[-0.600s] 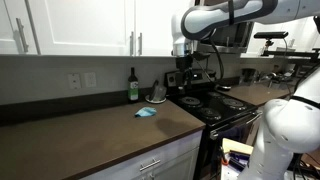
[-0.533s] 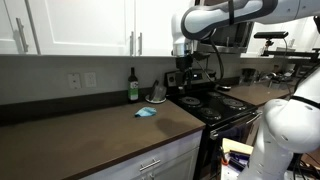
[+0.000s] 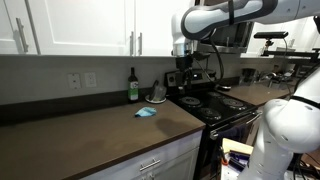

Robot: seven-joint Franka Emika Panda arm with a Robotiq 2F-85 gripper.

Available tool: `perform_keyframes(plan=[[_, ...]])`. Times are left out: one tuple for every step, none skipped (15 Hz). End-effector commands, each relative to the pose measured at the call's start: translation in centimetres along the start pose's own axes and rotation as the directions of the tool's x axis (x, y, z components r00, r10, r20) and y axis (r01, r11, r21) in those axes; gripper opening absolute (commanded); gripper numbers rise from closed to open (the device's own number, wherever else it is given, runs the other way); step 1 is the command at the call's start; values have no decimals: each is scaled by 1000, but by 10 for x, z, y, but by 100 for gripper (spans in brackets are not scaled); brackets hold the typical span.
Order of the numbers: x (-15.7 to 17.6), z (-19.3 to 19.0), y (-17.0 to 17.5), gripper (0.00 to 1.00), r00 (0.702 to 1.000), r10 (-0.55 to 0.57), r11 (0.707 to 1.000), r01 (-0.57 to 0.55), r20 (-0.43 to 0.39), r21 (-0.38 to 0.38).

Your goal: Get the towel and clean the slight part of the kitchen unit base top

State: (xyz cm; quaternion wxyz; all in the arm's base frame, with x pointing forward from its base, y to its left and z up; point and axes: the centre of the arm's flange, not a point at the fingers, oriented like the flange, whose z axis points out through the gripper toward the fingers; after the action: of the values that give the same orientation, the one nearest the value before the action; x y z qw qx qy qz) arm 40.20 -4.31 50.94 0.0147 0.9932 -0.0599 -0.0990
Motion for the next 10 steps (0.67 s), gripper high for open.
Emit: perform_keyframes(plan=[[0,0,0,100,1000,0,1000,0,0,0],[0,0,0,100,1000,0,1000,0,0,0],[0,0,0,100,1000,0,1000,0,0,0],[0,0,0,100,1000,0,1000,0,0,0],[0,0,0,100,1000,0,1000,0,0,0],[3,1,-3,100,1000,1,1000,-1,-11,-9],[10,3,-8,100,999,-10,1000,10,-31,-23],[14,4,-11,100,999,-15,1000,14,-46,-23],[23,6,-16,100,997,-26,999,24,-78,-26],[29,6,-20,100,994,-36,999,33,-102,-25]])
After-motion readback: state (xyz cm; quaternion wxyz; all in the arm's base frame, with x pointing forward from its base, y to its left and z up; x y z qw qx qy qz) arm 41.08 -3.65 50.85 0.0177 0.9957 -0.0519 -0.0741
